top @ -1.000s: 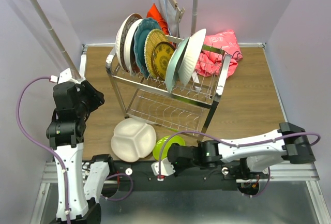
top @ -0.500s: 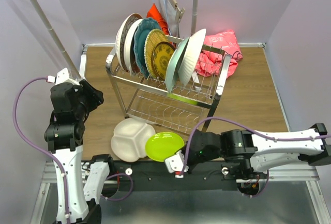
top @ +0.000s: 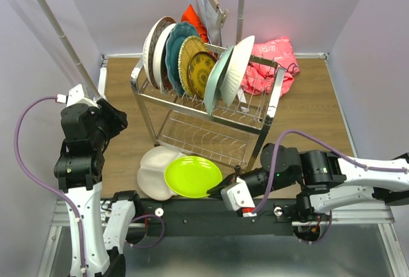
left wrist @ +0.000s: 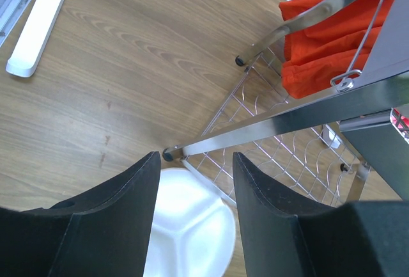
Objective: Load the plates into the dish rack
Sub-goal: Insert the plate into the dish rack
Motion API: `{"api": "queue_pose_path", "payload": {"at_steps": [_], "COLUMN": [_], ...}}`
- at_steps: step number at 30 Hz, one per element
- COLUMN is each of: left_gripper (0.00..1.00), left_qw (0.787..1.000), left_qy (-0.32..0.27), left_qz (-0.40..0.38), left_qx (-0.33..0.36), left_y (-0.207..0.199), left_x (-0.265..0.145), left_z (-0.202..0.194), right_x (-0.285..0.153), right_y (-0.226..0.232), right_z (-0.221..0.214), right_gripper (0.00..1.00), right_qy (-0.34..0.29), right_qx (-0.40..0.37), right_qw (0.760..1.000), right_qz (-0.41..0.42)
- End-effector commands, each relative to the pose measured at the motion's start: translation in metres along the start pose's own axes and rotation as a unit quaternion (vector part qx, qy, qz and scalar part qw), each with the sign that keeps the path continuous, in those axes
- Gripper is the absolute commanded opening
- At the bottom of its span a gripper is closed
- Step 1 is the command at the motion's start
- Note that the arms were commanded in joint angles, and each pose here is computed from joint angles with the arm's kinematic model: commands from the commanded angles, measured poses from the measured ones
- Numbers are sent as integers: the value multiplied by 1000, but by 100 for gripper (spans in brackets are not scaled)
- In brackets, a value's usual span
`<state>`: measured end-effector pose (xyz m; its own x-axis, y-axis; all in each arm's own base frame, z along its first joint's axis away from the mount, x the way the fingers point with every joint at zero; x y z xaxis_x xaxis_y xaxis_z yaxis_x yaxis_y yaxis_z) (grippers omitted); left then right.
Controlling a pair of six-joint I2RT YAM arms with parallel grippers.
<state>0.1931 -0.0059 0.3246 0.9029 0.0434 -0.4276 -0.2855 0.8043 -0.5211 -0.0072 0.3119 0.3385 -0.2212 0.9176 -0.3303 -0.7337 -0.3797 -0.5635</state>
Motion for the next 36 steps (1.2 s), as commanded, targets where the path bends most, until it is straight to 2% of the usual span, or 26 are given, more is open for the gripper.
{"api": "queue_pose_path", "payload": {"at_steps": [1,7,11,19,25,36], "left_gripper": [58,58,58,58,58,58], "left_qw": [1000,1000,1000,999,999,999], "left_qy": [-8,-12,-14,-19,-15,-13], "left_qz": [-16,-22,-27,-33,-31,-33], "left_qx": [2,-4,-7,-5,-6,-16], "left_y": [-4,-3,-4,-10,-10,-10], "left_x": [-3,-3,-5,-4,0,5], "left_z": [0,-2,-3,4,5,3], "right_x": [-10,-21,-26,-48,-69,-102], "right_y": [-36,-66,-80,-100,-116,-148], "right_z": [41,84,98,111,133,136], "right_gripper": [0,0,1,1,1,1], "right_qy": [-51,-98,-107,-103,-122,-103], "right_qx": [-13,-26,-33,-94,-101,-136], "right_qw": [997,991,989,980,972,955], "right_qz": [-54,-82,-101,-142,-172,-244]}}
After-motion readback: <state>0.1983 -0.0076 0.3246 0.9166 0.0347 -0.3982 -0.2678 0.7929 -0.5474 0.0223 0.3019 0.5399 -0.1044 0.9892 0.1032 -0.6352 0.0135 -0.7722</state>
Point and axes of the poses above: each gripper's point midway between its finger pads, its own x axis out along the fingers, its own y axis along the line the jaws close on, z = x × y, the point moved 3 cm from there along -x, back along the fingers, and after that the axes turned 6 degrees about -x, right-handed, at the moved point
